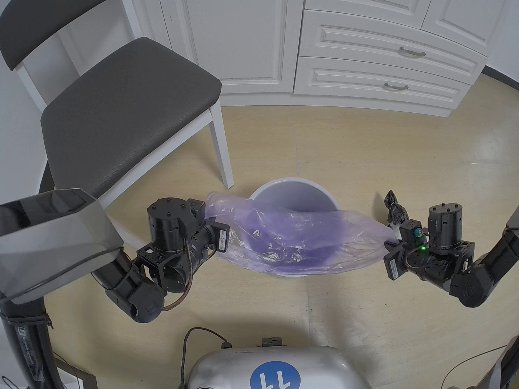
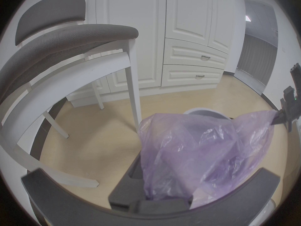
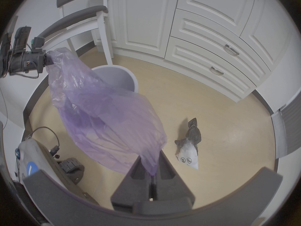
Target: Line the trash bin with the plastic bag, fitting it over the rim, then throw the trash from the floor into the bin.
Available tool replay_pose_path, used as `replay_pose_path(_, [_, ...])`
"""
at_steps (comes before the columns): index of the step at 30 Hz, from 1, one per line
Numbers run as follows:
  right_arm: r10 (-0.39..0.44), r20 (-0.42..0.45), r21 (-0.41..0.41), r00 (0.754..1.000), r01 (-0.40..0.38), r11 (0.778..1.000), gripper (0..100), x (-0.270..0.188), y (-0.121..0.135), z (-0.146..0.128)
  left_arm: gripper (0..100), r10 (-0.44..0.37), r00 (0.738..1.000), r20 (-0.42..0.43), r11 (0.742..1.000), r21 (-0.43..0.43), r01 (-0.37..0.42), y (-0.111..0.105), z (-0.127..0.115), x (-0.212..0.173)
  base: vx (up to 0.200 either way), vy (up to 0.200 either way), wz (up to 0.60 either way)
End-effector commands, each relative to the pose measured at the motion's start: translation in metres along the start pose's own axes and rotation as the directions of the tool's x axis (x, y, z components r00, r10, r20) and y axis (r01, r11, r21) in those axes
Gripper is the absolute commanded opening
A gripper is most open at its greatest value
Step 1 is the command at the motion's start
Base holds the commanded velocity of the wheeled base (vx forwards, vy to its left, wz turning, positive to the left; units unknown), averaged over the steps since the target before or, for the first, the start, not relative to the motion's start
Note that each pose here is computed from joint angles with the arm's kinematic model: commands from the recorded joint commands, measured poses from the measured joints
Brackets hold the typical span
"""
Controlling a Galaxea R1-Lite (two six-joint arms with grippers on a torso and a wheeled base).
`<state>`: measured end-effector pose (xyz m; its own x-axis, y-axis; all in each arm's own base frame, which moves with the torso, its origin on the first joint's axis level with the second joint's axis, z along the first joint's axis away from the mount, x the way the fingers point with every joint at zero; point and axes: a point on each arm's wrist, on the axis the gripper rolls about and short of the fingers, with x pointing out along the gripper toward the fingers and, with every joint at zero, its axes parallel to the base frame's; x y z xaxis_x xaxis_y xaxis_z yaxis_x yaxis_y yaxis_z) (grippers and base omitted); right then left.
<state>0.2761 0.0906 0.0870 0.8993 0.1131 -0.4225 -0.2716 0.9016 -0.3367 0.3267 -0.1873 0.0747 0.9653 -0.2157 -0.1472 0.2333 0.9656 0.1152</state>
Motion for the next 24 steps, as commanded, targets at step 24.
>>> replay_pose_path(24, [0.042,-0.120,-0.137,0.992,-0.059,0.989,0,-0.037,-0.010,-0.008,0,-0.101,0.979,-0.178,0.992,0.058,0.113,0.022,0.007,-0.040,0.000,0.000,0.00])
